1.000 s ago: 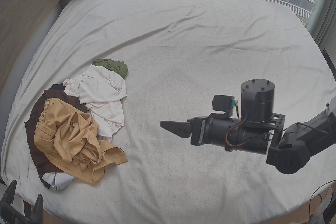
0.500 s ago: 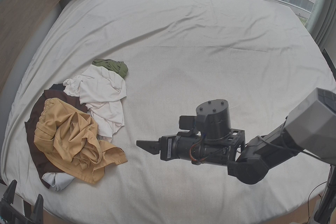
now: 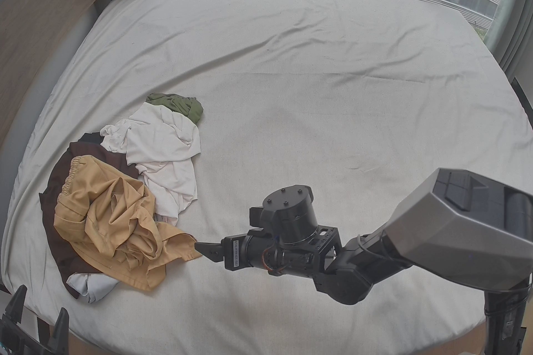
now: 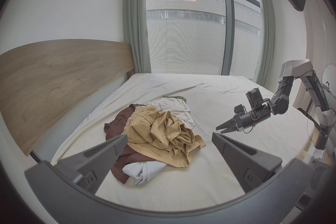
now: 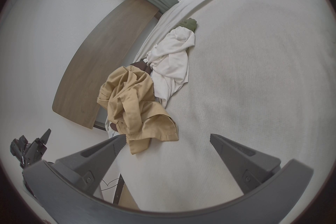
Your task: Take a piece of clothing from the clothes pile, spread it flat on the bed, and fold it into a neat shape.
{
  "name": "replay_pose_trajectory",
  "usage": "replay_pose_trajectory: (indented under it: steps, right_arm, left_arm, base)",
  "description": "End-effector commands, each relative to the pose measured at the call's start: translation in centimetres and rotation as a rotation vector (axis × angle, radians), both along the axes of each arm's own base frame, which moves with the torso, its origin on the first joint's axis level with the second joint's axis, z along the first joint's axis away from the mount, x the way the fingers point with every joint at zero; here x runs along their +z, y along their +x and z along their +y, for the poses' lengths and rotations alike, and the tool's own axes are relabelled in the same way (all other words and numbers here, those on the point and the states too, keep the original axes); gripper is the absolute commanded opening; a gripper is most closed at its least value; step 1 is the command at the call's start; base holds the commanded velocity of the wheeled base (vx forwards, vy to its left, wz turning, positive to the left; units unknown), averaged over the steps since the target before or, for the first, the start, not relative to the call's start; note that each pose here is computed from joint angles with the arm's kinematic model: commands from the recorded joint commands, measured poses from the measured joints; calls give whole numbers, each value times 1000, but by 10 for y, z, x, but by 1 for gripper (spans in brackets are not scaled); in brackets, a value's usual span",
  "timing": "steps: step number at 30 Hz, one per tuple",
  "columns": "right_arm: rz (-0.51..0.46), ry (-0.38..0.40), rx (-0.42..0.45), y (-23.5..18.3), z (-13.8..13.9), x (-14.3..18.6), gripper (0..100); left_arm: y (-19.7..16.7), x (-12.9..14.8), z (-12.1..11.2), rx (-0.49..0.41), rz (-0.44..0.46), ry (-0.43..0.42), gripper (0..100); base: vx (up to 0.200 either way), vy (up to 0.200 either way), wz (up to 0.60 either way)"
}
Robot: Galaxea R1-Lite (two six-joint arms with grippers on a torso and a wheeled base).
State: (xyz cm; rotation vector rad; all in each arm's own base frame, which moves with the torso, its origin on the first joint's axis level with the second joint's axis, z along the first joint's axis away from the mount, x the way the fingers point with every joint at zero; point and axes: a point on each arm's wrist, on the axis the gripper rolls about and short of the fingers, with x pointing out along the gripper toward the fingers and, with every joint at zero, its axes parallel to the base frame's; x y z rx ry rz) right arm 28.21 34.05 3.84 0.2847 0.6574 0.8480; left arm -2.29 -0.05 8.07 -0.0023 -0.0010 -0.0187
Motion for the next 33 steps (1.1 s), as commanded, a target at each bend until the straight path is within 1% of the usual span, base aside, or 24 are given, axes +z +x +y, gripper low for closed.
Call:
replay_pose_trajectory:
  steps: [1, 7, 12, 19, 24, 33]
  right_arm:
    - [14, -18, 9, 4, 11, -21, 100]
    - [30, -28, 26, 4, 28, -29, 100]
    - [44, -35, 0, 7, 41, -39, 100]
    - [67, -32, 3, 6, 53, -48, 100]
    - [64, -20, -5, 7, 60, -51, 100]
    - [92, 30, -11, 5, 76, -57, 100]
  left_arm:
    - [0, -5, 0, 0, 1, -1, 100]
    - [0, -5, 0, 0, 1, -1, 100]
    - [0, -5, 0, 0, 1, -1, 100]
    - [0, -5, 0, 0, 1, -2, 100]
    - [0, -5, 0, 0, 1, -2, 100]
    - [0, -5, 0, 0, 1, -2, 100]
  base:
    - [0, 0, 0]
    - [0, 0, 0]
    - [0, 0, 0]
    - [0, 0, 0]
    - [0, 0, 0]
    - [0, 0, 0]
